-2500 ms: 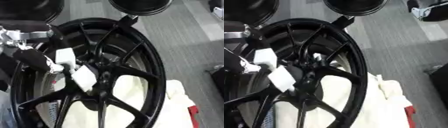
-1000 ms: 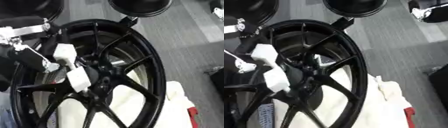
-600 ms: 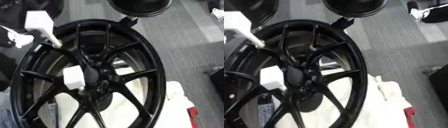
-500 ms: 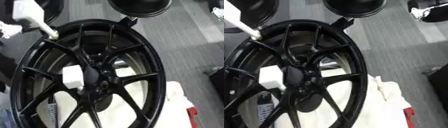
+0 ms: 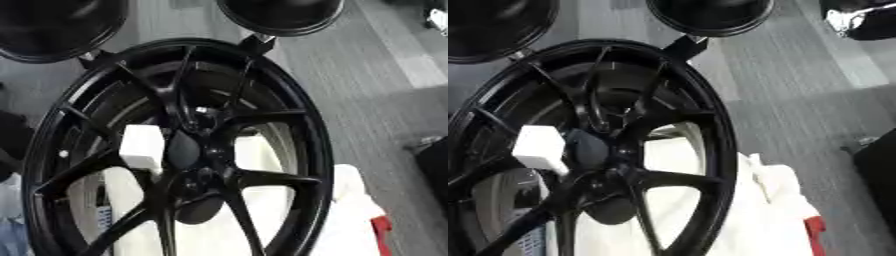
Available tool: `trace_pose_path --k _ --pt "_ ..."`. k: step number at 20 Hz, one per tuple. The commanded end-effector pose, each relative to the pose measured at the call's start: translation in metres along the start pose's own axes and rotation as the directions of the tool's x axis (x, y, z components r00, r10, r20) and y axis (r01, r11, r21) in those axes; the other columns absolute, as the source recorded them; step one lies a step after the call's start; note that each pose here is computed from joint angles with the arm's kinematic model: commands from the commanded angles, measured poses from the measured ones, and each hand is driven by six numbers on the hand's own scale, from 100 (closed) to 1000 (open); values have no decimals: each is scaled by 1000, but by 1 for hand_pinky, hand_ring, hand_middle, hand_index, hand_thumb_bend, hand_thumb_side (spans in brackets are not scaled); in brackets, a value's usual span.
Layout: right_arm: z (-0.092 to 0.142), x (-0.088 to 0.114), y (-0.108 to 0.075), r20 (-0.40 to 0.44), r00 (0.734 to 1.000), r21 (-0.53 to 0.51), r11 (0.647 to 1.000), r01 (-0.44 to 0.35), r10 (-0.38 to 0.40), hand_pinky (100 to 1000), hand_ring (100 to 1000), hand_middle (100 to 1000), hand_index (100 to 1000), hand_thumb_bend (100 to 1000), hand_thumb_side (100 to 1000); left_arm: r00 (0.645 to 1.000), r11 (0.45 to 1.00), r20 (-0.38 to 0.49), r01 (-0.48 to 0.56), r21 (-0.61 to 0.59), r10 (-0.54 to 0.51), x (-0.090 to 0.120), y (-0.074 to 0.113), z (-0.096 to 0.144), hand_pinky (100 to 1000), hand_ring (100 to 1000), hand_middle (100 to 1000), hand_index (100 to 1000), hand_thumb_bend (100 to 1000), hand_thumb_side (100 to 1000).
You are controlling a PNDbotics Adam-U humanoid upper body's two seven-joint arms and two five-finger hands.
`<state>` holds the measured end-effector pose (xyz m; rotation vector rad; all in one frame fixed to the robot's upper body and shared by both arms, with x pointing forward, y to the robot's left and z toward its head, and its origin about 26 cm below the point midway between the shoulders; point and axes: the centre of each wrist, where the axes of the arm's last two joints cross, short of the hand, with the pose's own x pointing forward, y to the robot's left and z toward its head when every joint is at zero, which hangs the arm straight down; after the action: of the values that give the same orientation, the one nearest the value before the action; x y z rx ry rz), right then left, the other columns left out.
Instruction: Pull the pin out of the wheel hub.
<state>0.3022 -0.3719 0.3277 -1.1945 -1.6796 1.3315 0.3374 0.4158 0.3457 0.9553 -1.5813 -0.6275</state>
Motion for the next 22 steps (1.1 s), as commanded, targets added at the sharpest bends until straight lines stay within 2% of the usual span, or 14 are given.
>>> trace_pose_path --k 1,2,5,7,8,13,22 --pt "3 -1 -15 -8 999 -33 999 -41 41 894 785 715 786 100 268 999 996 -45 18 85 -14 -19 32 2 736 613 490 704 100 128" --pt "2 -1 -16 -7 999 -34 999 -41 41 894 786 715 786 100 266 998 997 -57 21 81 -17 -25 33 3 781 713 586 780 100 154" --pt "3 -1 -16 -8 999 -37 998 -43 43 895 786 716 786 100 264 993 997 -107 47 64 -40 -42 35 4 844 824 725 865 100 248" --pt "3 -2 -17 -10 999 -39 998 -44 43 895 786 716 786 100 262 990 996 -135 59 62 -50 -50 37 4 869 851 776 904 243 505" --pt "3 -2 -17 -10 999 -40 998 -44 43 895 786 716 786 100 261 988 996 -144 62 64 -52 -53 37 5 868 850 777 907 257 539" --pt "4 -3 -18 -14 999 -47 998 -43 42 895 782 713 786 100 258 988 995 -157 28 97 -12 -63 40 5 839 825 745 874 100 544" --pt "4 -3 -19 -14 999 -53 998 -46 46 896 780 710 786 100 241 990 989 -125 -40 143 58 -60 38 4 803 769 656 823 100 574"
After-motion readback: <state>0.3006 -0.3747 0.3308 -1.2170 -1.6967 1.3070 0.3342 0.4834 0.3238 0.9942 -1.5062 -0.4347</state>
